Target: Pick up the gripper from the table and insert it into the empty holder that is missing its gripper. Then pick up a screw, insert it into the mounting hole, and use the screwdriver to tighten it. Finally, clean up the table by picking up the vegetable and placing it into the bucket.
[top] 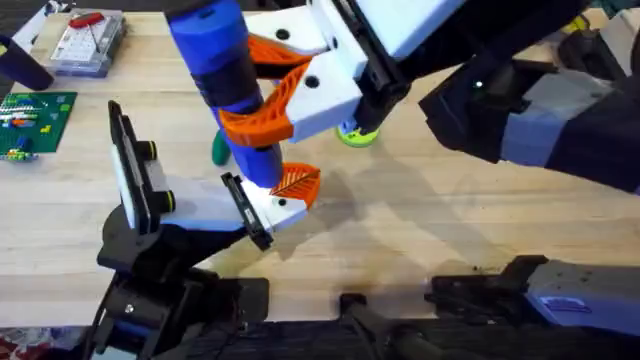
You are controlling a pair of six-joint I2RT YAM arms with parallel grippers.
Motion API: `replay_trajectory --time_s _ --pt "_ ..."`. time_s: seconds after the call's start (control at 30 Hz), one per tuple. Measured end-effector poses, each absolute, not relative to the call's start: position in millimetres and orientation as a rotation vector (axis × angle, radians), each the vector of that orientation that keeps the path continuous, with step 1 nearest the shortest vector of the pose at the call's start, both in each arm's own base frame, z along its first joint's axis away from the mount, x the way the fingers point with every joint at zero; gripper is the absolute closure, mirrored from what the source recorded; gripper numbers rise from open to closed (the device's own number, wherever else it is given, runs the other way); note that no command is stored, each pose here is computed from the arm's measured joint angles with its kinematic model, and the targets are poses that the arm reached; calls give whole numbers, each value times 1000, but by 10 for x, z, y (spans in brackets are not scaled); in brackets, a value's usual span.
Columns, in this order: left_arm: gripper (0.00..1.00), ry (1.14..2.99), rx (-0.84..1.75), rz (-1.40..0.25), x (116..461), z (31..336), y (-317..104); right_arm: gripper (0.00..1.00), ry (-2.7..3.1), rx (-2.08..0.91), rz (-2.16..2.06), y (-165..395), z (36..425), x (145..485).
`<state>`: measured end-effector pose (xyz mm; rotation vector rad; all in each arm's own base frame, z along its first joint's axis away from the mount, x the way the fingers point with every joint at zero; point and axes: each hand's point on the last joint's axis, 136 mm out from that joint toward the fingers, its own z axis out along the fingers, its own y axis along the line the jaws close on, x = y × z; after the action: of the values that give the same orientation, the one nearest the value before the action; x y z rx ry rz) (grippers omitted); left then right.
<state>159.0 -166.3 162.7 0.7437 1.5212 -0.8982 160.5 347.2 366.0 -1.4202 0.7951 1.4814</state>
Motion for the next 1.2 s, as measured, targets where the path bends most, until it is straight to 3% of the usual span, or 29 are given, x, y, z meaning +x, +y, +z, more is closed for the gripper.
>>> replay_trajectory --time_s 1.2 --pt "983 1521 744 -899 1590 1627 -1663 954 791 -1405 1442 3530 3592 1699"
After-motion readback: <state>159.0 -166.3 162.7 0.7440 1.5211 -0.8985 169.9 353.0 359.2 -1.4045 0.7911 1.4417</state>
